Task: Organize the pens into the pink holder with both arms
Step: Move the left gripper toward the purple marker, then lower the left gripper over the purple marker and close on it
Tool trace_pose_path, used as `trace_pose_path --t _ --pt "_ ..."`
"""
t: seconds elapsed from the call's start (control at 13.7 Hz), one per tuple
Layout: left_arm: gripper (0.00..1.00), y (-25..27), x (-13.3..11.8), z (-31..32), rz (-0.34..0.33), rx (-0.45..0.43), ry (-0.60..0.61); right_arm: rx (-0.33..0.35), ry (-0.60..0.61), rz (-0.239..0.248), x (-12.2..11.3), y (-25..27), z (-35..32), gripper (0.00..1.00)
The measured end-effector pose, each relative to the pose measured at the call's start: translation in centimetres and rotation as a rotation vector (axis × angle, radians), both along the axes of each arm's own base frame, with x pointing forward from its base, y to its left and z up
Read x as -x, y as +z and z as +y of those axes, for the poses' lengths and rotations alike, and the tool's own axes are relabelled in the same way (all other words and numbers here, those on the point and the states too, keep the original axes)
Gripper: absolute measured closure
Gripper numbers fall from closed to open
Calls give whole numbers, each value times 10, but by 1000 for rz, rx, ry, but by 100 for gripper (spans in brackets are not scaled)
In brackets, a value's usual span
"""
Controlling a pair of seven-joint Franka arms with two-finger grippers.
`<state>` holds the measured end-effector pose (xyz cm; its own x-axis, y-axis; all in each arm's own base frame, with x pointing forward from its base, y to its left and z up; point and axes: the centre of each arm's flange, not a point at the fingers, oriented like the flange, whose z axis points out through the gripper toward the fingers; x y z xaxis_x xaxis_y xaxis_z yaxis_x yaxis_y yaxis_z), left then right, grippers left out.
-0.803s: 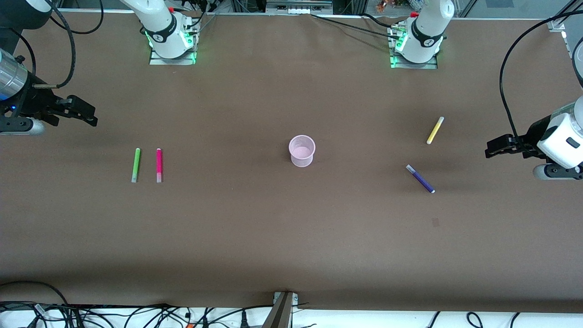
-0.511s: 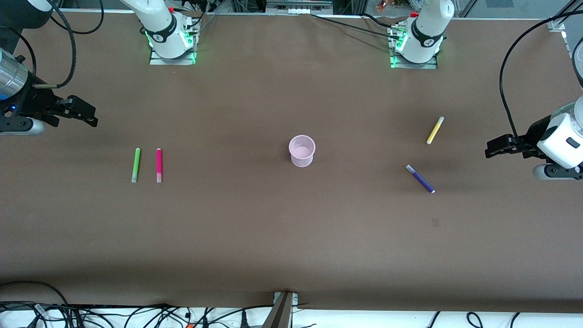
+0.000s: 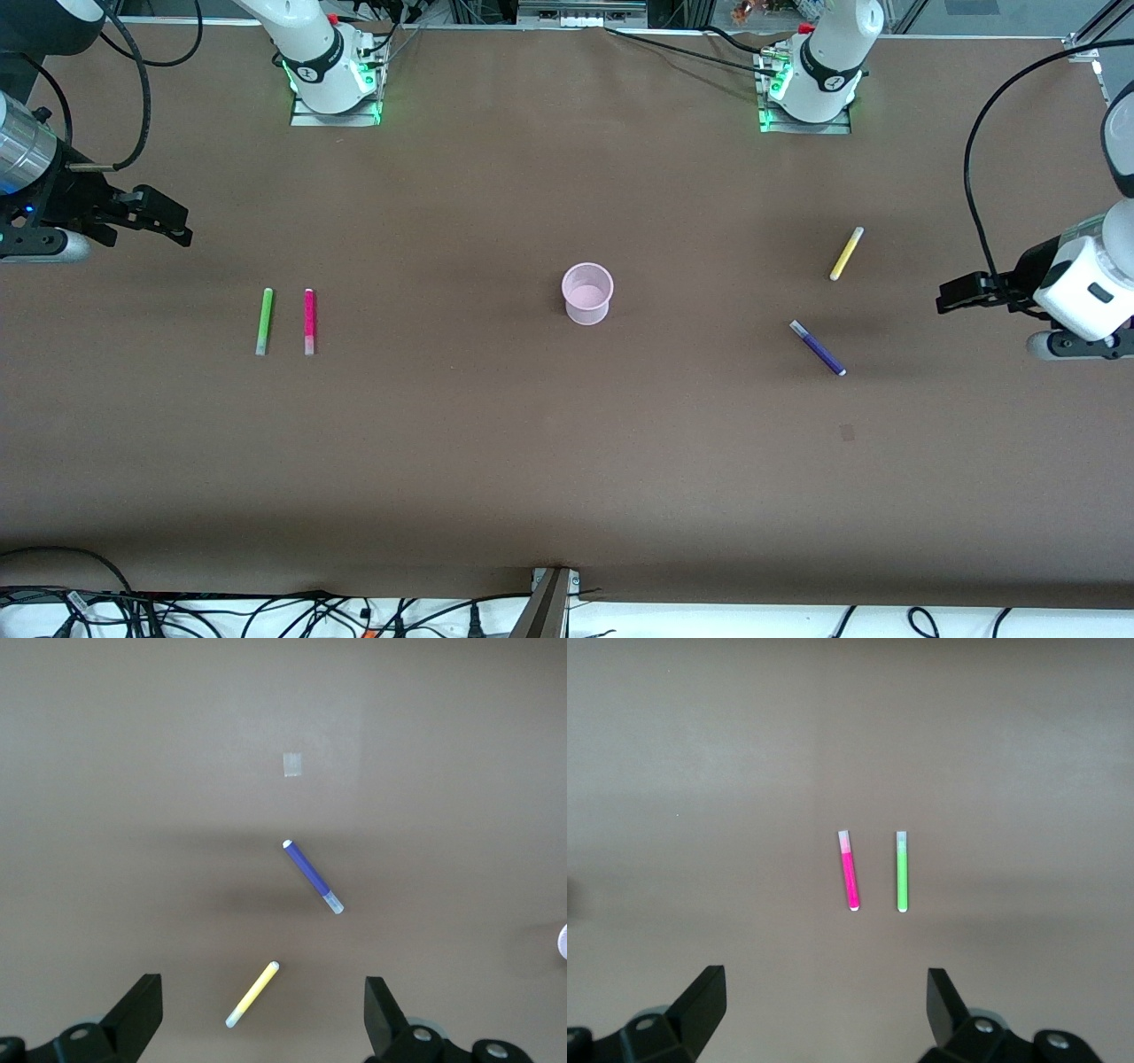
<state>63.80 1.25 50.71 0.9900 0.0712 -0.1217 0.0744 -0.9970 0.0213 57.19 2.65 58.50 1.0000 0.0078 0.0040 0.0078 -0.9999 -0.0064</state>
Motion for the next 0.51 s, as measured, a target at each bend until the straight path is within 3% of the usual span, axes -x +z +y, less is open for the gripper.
trace_pose_path --t 0.15,0.51 --pt "0 -29 -10 6 21 -5 70 0 0 0 0 0 0 0" --pt "0 -118 -29 10 59 -41 390 0 0 1 0 0 0 0"
